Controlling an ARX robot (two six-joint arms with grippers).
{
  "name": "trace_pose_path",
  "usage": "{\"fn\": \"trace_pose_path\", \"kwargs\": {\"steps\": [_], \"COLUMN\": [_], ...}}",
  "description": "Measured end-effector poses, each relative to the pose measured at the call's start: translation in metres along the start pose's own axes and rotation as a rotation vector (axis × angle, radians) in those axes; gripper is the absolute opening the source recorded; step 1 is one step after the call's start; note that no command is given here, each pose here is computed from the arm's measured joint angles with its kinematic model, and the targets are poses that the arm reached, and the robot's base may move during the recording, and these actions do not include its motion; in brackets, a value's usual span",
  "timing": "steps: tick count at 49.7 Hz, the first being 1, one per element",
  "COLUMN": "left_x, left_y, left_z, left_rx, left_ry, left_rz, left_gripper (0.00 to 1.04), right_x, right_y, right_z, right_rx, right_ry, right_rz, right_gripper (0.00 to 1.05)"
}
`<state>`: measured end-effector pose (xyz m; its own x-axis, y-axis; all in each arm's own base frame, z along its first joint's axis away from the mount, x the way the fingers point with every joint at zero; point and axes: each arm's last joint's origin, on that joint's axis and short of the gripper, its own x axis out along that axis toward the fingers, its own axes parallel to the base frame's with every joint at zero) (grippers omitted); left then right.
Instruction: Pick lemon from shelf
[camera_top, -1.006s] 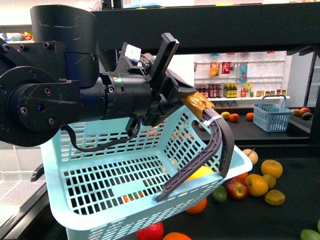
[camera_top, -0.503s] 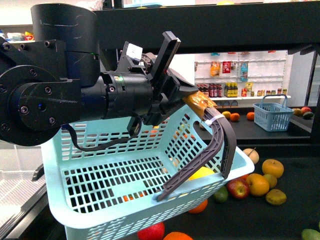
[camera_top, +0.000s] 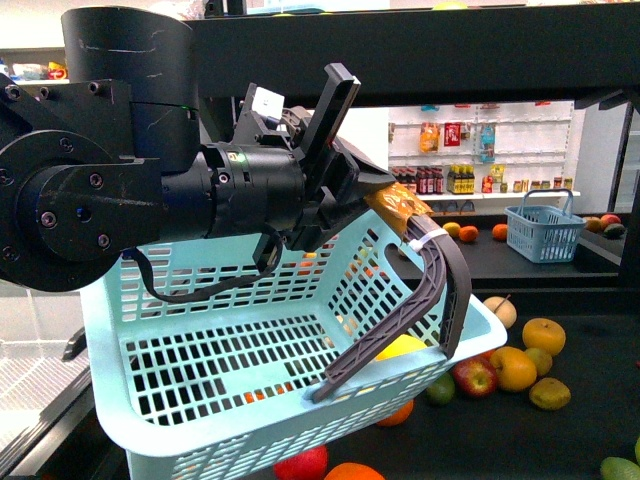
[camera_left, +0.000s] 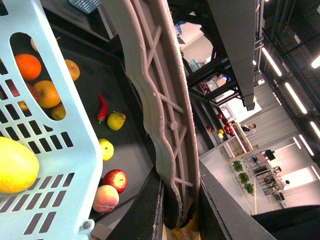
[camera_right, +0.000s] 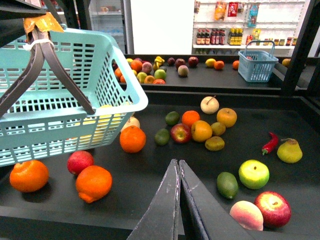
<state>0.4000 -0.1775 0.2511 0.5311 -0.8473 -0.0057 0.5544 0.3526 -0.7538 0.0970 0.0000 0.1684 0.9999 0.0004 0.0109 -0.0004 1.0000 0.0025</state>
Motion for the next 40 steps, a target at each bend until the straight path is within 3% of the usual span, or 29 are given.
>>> {"fn": "trace_pose_path", "kwargs": {"steps": [3, 7, 31, 40], "left_x": [0.0, 0.0, 0.0, 0.0016], "left_y": [0.0, 0.0, 0.0, -0.0022], "left_z": [0.0, 0.0, 0.0, 0.0026], "left_rx": [0.0, 0.0, 0.0, 0.021], "left_ry": [0.0, 0.0, 0.0, -0.092], "left_rz": [0.0, 0.0, 0.0, -0.018], "left_gripper": [0.12, 0.12, 0.12, 0.12], "right_x": [0.0, 0.0, 0.0, 0.0], "right_y": [0.0, 0.0, 0.0, 0.0], "right_z": [0.0, 0.0, 0.0, 0.0], "right_rx": [-0.001, 0.0, 0.0, 0.0], "right_ry": [0.0, 0.0, 0.0, 0.0], "right_rz": [0.0, 0.0, 0.0, 0.0], "right_gripper": [0.03, 0.2, 0.97, 0.97]}}
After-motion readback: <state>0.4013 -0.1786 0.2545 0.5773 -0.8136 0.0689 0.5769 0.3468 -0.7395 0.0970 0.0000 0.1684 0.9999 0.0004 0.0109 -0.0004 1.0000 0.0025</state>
